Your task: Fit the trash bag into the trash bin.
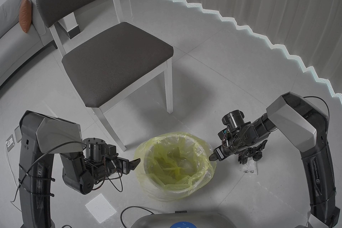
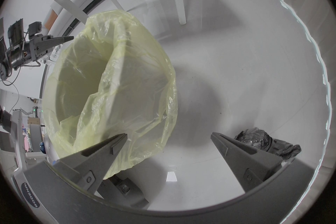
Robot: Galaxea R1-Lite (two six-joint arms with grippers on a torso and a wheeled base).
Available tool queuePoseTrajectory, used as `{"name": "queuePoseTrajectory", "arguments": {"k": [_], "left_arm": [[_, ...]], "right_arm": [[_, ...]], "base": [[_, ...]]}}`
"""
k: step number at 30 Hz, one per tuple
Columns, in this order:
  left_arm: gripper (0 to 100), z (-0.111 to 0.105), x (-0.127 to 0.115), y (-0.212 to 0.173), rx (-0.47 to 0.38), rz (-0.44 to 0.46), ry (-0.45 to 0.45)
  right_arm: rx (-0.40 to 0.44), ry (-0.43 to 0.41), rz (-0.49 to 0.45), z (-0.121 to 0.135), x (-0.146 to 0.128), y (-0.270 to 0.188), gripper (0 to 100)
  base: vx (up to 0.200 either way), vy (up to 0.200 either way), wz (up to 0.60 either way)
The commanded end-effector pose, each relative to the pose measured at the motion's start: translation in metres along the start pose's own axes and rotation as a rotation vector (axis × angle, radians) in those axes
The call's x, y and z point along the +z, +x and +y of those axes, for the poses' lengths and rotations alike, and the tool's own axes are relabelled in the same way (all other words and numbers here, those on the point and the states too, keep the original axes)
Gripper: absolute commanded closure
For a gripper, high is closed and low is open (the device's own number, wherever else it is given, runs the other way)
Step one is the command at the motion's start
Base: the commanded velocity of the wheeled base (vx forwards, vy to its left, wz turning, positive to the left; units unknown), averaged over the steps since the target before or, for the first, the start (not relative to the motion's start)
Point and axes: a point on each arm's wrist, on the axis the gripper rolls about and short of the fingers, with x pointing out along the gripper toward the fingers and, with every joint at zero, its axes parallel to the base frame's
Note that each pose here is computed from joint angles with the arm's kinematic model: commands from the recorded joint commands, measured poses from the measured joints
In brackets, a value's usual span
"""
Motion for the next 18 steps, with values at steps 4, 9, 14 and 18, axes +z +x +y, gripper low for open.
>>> {"name": "queuePoseTrajectory", "arguments": {"k": [4,9,14,18], "left_arm": [[0,0.001,0.003,-0.005,0.002,0.014,0.021],[0,0.003,0.010,0.008,0.012,0.071,0.014],[0,0.008,0.012,0.026,0.020,0.101,0.020],[0,0.011,0.007,0.038,0.020,0.127,0.078]], "right_arm": [[-0.022,0.050,-0.038,-0.003,0.011,0.002,0],[-0.034,0.067,-0.069,-0.011,0.018,-0.022,0],[-0.064,0.104,-0.117,-0.032,0.023,-0.060,0],[-0.070,0.117,-0.150,-0.038,0.023,-0.089,0]], "base": [[0.000,0.000,0.00],[0.000,0.000,0.00],[0.000,0.000,0.00],[0.000,0.000,0.00]]}}
